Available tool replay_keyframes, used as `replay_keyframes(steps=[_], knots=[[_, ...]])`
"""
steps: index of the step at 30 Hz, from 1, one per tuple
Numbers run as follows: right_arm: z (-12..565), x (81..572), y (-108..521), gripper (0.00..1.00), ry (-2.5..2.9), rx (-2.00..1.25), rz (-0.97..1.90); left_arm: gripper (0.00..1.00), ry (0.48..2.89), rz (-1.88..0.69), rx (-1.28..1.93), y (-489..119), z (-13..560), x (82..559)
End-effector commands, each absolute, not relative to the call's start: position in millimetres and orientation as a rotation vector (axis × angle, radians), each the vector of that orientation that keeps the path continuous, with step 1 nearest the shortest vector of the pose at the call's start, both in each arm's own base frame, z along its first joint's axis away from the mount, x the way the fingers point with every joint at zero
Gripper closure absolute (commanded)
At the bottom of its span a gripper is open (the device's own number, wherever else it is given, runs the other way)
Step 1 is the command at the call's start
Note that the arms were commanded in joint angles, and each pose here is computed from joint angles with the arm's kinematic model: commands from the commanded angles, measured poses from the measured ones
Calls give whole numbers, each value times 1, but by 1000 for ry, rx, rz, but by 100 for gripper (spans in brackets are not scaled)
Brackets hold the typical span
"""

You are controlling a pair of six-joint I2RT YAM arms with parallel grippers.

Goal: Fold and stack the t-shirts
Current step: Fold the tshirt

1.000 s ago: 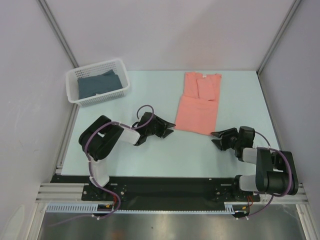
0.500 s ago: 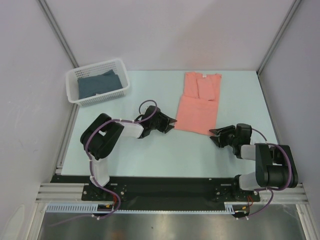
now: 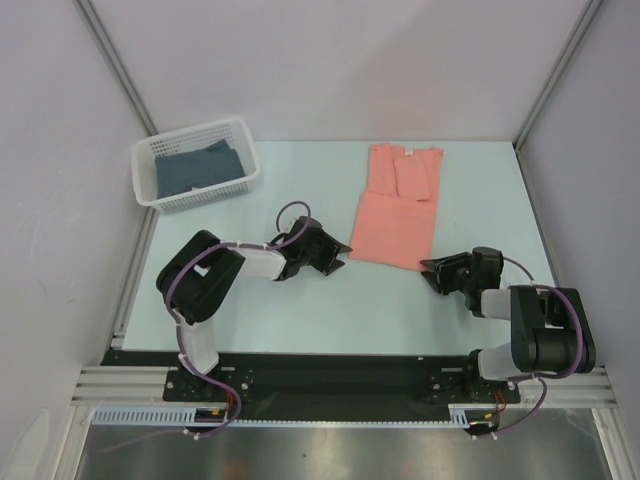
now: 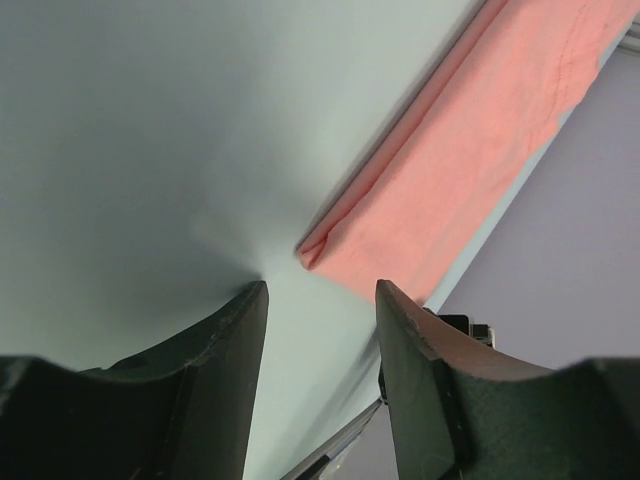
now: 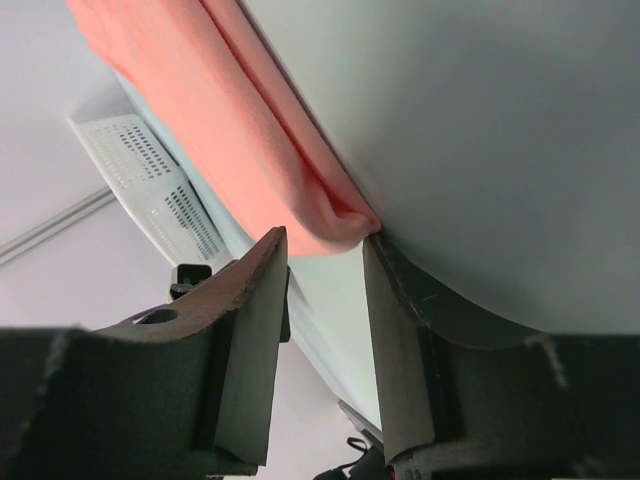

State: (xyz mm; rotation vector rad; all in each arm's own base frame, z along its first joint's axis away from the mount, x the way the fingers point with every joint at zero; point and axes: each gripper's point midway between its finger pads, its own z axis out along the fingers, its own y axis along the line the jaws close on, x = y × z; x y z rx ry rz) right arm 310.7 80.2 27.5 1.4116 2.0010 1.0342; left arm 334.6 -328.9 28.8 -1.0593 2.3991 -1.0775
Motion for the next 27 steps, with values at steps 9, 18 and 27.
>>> replay_keyframes(steps=[9, 18, 27], knots=[[43, 326, 76, 59, 1949, 1384, 1017, 49, 2414, -1016, -1111, -330, 21, 336], [43, 326, 75, 59, 1951, 1384, 1011, 52, 2477, -935, -1182, -334, 8, 338], [42, 322, 79, 59, 1961, 1394, 1004, 83, 2456, -934, -1174, -335, 8, 344]])
